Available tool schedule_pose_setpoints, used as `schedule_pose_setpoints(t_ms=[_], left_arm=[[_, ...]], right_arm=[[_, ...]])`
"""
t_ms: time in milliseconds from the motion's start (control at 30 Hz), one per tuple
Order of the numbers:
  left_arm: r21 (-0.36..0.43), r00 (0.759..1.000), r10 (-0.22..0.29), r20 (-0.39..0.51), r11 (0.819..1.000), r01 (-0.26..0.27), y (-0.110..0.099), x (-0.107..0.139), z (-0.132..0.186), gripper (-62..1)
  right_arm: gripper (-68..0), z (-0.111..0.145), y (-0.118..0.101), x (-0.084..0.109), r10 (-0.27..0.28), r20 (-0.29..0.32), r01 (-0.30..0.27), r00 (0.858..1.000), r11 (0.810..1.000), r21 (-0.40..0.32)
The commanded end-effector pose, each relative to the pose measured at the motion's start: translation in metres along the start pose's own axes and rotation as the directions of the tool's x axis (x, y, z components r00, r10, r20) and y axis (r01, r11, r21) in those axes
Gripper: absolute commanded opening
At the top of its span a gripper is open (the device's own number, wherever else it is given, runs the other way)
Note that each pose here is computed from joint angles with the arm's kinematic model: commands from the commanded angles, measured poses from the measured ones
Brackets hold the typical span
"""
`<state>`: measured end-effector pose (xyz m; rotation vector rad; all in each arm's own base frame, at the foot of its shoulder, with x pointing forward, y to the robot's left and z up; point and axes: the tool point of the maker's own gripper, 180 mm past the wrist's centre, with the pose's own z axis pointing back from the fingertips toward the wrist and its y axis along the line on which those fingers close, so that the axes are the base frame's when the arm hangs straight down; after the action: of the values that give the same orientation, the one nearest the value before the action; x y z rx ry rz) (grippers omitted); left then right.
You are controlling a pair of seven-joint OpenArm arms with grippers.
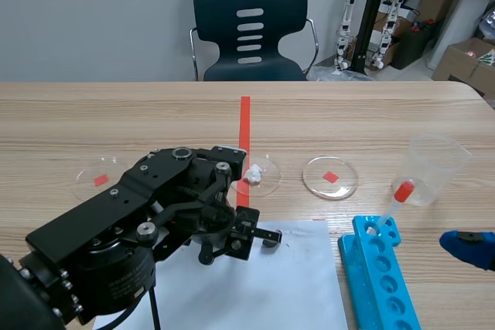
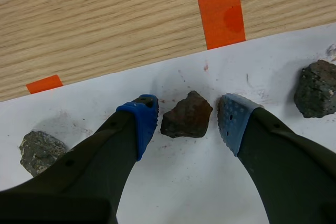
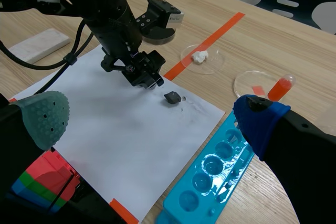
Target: Pick up the middle mineral with the left hand
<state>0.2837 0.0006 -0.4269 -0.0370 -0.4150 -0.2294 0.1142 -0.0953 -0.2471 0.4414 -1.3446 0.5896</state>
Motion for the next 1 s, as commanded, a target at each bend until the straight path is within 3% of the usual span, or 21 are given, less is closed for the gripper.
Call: schedule_pose_setpoints(t_ms=[0,100,300,533,767,967], left_arm=[[0.001,1.000,-0.002,0.018,1.000,0.002,-0.001,0.003,0.000,-33.1],[0.001,1.000,-0.002,0.017,1.000,0.002,-0.001,0.003,0.000,-35.2],[0.001,1.000,-0.002,0.002,1.000,0.002,-0.001,0.000,0.000,-47.8],[0.000,1.000,-0.002,0.023,1.000,0.002,0.001,0.006,0.004,-49.3],[0.009,0.992,-0.017,0.122,1.000,0.016,0.015,0.023,0.025,-49.3],[-0.005,0.943,-0.035,0.330,0.999,0.038,0.020,0.040,0.056,-49.3]], right_arm=[[0.4,-0.001,-0.002,0.007,-0.006,0.031,0.006,1.000,1.000,-0.006],[0.4,-0.001,-0.002,0.007,-0.006,0.031,0.006,1.000,1.000,-0.006],[0.4,-0.001,-0.002,0.007,-0.006,0.031,0.006,1.000,1.000,-0.006],[0.4,-0.001,-0.002,0.007,-0.006,0.031,0.006,1.000,1.000,-0.006],[0.4,-0.001,-0.002,0.007,-0.006,0.031,0.006,1.000,1.000,-0.006],[0.4,-0.001,-0.002,0.007,-0.006,0.031,0.006,1.000,1.000,-0.006]])
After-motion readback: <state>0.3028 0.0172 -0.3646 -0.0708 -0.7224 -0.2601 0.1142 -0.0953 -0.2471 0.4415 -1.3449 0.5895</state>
